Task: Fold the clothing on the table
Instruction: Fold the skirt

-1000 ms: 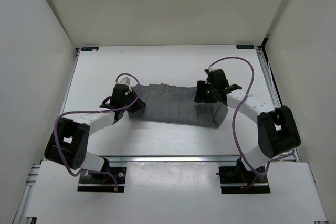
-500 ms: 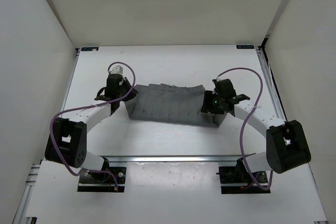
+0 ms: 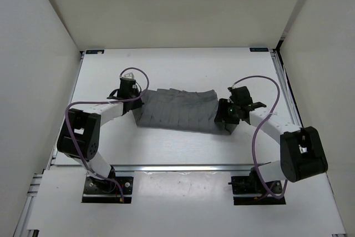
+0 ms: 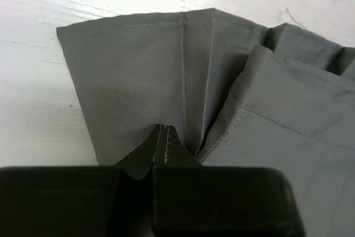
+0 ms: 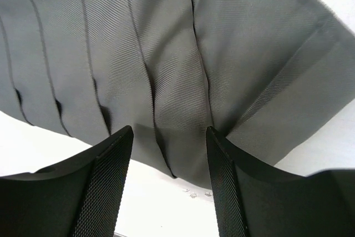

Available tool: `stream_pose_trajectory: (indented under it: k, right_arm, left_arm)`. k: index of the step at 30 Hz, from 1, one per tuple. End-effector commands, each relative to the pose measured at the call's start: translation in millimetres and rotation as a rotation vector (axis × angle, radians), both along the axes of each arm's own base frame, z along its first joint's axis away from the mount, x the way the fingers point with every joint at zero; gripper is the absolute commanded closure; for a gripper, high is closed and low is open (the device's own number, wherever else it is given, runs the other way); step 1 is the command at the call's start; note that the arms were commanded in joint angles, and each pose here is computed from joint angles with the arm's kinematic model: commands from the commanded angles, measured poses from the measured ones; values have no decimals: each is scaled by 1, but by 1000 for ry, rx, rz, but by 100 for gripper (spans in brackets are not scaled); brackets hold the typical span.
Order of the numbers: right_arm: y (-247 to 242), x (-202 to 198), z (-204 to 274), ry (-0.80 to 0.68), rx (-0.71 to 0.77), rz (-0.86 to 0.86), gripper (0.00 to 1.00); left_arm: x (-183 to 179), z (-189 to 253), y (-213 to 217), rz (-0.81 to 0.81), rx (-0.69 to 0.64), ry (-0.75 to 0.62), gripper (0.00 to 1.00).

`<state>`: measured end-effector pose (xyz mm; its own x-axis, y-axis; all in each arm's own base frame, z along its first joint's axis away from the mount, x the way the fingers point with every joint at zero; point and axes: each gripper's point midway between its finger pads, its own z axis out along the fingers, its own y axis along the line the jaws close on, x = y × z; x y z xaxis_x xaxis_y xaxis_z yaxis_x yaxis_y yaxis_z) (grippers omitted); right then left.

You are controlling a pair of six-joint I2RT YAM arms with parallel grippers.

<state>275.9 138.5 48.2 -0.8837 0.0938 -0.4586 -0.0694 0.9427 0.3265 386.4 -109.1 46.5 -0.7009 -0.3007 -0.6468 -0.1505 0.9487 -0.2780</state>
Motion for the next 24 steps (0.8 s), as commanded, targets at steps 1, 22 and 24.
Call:
stream_pose_trajectory:
  k: [1, 22, 24]
  right_arm:
    - [6, 1, -7, 11, 35, 9, 39]
    - [20, -48, 38, -157, 94, 39, 100]
    - [14, -65, 27, -129, 86, 19, 100]
  left_arm:
    - [-6, -1, 0, -20, 28, 3, 100]
    - [-20, -24, -9, -53, 17, 75, 100]
    - [-22, -26, -10, -59, 23, 86, 100]
